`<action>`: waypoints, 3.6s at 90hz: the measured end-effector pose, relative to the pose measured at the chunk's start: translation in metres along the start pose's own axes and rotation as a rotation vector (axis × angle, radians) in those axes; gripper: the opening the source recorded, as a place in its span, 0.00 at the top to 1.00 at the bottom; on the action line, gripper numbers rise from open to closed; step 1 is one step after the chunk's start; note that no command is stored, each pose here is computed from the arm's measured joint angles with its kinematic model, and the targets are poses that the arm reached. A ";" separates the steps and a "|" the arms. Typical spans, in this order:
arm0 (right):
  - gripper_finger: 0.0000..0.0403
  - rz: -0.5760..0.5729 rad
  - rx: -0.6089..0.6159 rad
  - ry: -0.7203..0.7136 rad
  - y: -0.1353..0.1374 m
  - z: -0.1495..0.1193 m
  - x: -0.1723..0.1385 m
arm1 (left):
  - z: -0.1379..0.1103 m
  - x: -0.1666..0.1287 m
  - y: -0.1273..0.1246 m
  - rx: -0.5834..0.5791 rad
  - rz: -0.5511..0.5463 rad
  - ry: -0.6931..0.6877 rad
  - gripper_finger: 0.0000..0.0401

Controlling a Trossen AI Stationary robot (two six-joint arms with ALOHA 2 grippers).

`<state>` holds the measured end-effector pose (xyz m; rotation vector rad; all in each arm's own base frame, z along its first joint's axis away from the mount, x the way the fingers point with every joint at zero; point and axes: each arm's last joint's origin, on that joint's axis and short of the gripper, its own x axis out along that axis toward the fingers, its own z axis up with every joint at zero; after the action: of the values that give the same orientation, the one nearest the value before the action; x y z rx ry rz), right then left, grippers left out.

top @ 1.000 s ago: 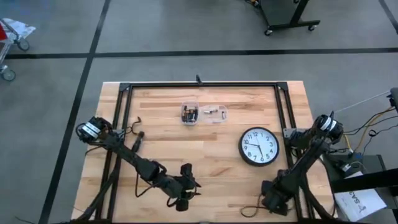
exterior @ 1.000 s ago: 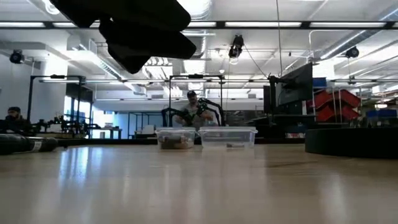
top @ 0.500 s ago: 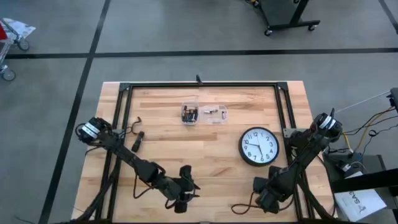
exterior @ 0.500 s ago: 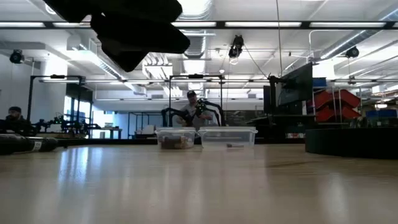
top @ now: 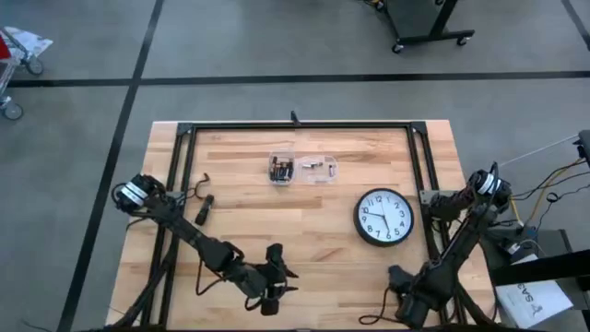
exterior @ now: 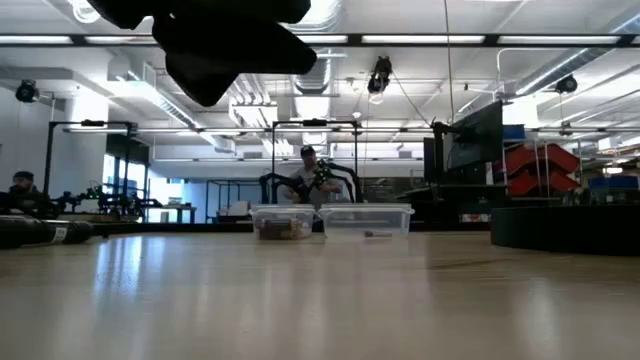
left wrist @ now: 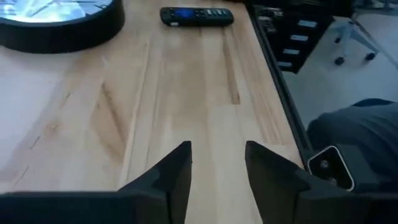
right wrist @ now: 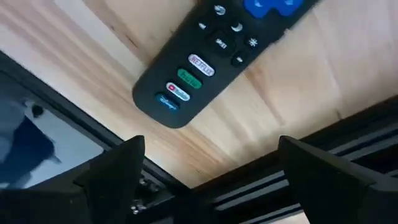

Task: Insert battery
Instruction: Open the black remote battery cover

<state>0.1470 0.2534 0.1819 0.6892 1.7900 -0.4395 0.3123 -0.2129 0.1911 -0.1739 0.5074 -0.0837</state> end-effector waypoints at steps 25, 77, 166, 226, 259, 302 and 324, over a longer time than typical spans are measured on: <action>0.14 -0.051 -0.009 0.004 0.000 0.007 0.016 | 0.000 -0.001 -0.001 0.006 0.013 -0.008 0.59; 0.14 0.241 -0.342 -0.247 0.032 0.110 -0.035 | -0.004 -0.003 -0.004 0.028 -0.003 0.009 0.62; 0.14 0.096 -0.118 -0.502 0.049 0.103 0.007 | -0.035 0.037 -0.009 0.208 -0.008 -0.087 0.55; 0.61 -0.008 -0.091 -0.509 0.035 0.131 0.000 | -0.033 0.038 -0.002 0.366 0.152 -0.122 0.57; 0.61 0.084 -0.276 -0.420 0.044 0.165 -0.037 | -0.036 0.038 0.000 0.451 0.163 -0.091 0.56; 0.61 0.353 -0.453 -0.317 0.062 0.187 -0.095 | -0.026 0.039 0.002 0.722 0.218 -0.137 0.52; 0.61 0.484 -0.479 -0.318 0.071 0.191 -0.118 | -0.016 0.039 0.002 0.795 0.234 -0.204 0.53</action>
<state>0.3578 0.1640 0.2360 0.6387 1.2989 0.1964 0.3386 -0.2181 0.1580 0.6482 0.2585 -0.0333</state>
